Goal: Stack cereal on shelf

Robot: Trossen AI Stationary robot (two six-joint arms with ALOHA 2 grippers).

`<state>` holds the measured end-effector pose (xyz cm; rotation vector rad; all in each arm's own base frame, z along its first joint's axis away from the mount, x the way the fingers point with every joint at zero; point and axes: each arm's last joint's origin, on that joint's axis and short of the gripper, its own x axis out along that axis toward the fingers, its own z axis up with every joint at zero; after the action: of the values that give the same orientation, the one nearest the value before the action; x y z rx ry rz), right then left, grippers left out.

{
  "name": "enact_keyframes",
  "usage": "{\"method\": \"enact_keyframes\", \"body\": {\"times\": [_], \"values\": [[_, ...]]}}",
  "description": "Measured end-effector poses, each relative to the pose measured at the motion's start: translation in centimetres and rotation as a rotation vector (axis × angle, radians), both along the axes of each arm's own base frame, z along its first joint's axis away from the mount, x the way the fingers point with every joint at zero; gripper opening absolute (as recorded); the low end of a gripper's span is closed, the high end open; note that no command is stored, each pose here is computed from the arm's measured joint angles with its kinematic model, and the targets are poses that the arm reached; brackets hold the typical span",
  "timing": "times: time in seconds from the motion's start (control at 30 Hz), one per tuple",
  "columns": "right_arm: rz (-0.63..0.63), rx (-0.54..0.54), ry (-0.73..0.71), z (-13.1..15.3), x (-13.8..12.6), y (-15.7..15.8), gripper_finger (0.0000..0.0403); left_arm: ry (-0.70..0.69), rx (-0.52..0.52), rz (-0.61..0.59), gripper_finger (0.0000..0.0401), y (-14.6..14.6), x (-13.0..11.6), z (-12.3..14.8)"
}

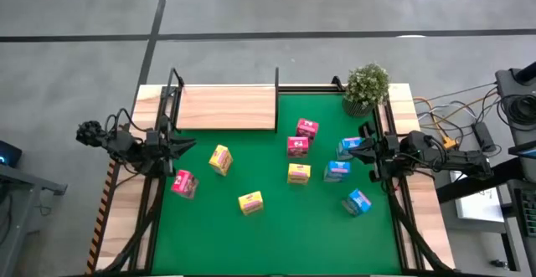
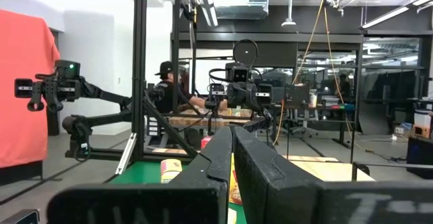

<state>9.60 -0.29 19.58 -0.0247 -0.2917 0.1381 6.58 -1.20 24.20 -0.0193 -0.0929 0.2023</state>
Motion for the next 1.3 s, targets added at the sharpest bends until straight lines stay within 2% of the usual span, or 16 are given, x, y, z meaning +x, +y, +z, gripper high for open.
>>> {"method": "enact_keyframes", "body": {"times": [1.17, 1.3], "values": [[-0.001, -0.001, -0.003, 0.02, -0.01, 0.00, 0.0009, 0.000, 0.000, 0.000, 0.0029, 0.00, 0.00, 0.00], [0.030, 0.098, 0.012, 0.02, -0.01, 0.00, 0.0009, 0.001, 0.002, 0.001, 0.0029, 0.00, 0.00, 0.00]]}}
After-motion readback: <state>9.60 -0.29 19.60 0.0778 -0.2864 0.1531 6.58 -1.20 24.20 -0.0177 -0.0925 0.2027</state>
